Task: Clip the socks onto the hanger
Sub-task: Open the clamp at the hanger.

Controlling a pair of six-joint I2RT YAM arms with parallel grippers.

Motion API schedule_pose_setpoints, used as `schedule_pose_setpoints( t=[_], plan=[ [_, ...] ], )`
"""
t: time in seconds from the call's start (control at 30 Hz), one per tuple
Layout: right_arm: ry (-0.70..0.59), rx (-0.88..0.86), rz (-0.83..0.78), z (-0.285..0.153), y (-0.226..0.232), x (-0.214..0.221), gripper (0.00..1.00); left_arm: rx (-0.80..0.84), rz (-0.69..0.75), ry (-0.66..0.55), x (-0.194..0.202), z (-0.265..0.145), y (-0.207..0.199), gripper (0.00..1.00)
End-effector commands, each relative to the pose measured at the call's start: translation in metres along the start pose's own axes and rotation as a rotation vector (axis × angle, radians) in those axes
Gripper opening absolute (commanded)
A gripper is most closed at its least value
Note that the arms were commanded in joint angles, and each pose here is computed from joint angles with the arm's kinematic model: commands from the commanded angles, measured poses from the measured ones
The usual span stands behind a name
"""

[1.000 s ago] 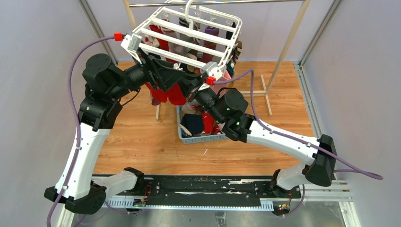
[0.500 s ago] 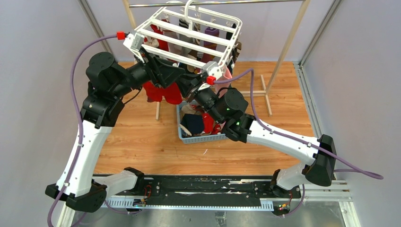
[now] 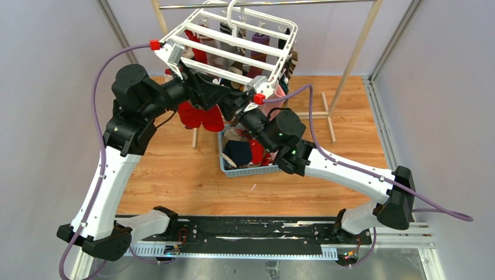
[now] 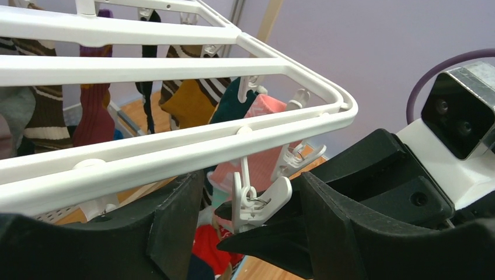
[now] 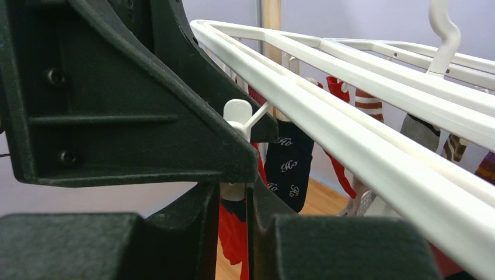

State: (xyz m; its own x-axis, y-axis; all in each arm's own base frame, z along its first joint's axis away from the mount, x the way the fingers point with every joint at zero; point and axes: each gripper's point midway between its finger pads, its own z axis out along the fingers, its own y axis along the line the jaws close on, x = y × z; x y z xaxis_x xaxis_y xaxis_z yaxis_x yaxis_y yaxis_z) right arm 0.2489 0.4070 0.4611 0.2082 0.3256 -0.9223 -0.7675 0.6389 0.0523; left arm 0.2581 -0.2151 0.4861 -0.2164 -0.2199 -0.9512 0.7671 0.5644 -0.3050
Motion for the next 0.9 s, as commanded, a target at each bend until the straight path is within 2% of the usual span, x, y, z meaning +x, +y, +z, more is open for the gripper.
schedule_pose_setpoints(
  t=[0.0,0.17,0.27,0.37,0.43,0.5,0.67,0.87],
  plan=[
    [-0.027,-0.079,0.032,0.000,0.024,-0.017,0.00,0.007,0.051,-0.014,-0.002,-0.003,-0.003,0.65],
    [-0.027,-0.086,0.033,0.000,0.025,-0.018,0.00,-0.020,0.065,-0.030,-0.006,-0.001,0.002,0.57],
    [-0.026,-0.092,0.032,0.000,0.026,-0.018,0.01,-0.040,0.065,-0.039,-0.008,0.002,0.007,0.42],
    [-0.025,-0.091,0.032,-0.004,0.025,-0.019,0.18,-0.055,0.061,-0.053,-0.011,0.002,0.009,0.25],
    [-0.017,-0.069,0.030,-0.010,0.019,-0.016,0.37,-0.048,0.053,-0.057,-0.012,0.001,0.007,0.18],
    [-0.012,-0.041,0.028,-0.020,0.011,-0.013,0.49,-0.036,0.042,-0.050,-0.011,0.001,0.004,0.14],
    [0.025,-0.004,0.016,-0.057,-0.008,0.003,0.52,-0.041,0.011,-0.035,-0.007,-0.003,0.002,0.06],
    [0.179,-0.007,0.008,-0.109,-0.021,0.062,0.51,-0.029,-0.047,-0.030,-0.009,-0.007,-0.005,0.02]
  ],
)
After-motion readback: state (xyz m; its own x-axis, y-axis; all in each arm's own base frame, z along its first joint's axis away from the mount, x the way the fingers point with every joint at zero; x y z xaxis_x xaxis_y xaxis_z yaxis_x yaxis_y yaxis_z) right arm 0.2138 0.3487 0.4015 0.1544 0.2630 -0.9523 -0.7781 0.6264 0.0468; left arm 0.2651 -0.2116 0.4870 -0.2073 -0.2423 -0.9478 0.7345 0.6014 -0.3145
